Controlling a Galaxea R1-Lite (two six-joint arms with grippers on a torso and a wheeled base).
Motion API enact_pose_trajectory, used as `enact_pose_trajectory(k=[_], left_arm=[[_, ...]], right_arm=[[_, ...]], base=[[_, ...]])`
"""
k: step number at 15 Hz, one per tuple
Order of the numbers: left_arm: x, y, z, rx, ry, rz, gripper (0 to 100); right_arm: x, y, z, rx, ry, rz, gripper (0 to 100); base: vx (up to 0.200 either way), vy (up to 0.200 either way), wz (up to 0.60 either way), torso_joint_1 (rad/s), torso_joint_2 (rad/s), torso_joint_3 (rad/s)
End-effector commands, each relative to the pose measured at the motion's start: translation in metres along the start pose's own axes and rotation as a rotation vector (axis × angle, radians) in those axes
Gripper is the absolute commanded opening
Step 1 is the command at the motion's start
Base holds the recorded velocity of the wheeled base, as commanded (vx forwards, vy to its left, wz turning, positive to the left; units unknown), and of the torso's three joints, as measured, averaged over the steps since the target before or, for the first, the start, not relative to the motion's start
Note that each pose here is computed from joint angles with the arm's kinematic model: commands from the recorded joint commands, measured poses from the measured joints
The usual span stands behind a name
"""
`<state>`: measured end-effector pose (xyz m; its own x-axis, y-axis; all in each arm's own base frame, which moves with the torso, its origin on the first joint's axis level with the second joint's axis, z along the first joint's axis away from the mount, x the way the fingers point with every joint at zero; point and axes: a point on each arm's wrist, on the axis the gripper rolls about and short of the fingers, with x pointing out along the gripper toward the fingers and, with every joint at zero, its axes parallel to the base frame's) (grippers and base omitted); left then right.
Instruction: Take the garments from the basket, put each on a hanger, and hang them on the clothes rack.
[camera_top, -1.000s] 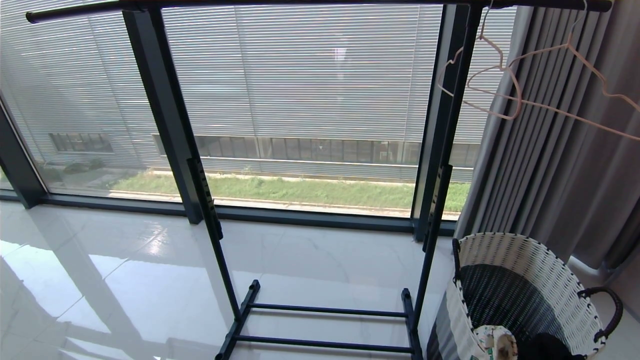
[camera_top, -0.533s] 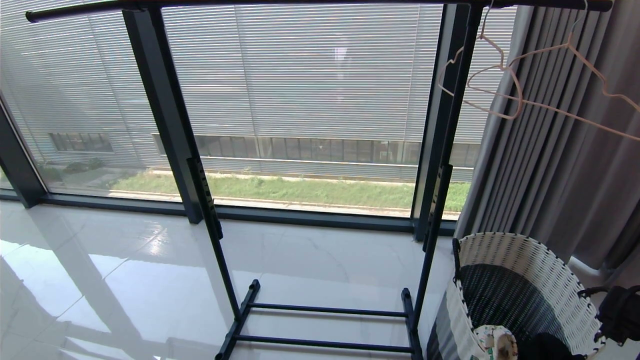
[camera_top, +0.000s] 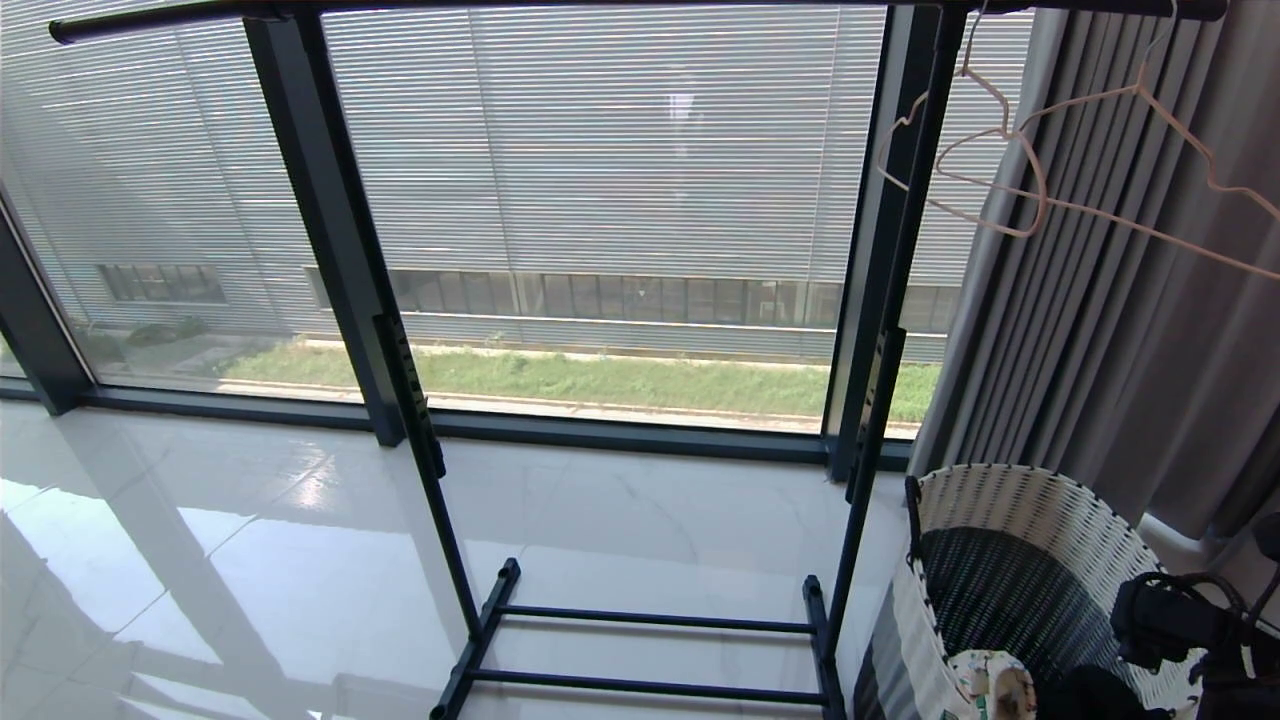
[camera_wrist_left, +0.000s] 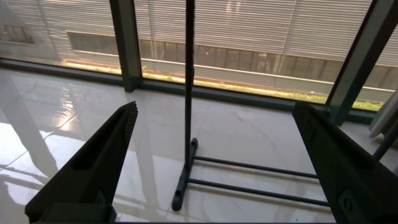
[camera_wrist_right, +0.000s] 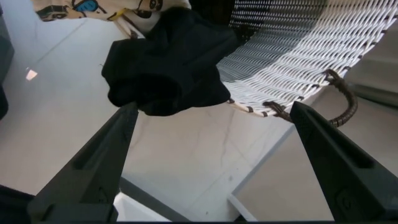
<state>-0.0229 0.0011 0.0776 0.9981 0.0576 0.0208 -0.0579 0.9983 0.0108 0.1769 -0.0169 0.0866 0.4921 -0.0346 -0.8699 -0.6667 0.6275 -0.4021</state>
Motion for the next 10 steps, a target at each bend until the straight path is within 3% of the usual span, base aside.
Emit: enact_pose_trajectory(k=[1, 10], left_arm=[[0.000, 0.000, 0.000, 0.000, -0.001, 0.001, 100], [0.000, 0.000, 0.000, 0.000, -0.001, 0.001, 100]], right_arm=[[0.014, -0.002, 0.000, 0.007, 0.016, 0.035, 100], [0.046, -0.022, 0.002, 0.037, -0.020, -0.048, 100]], base=[[0.000, 0.000, 0.00, 0.000, 0.00, 0.000], [0.000, 0.000, 0.00, 0.000, 0.00, 0.000]])
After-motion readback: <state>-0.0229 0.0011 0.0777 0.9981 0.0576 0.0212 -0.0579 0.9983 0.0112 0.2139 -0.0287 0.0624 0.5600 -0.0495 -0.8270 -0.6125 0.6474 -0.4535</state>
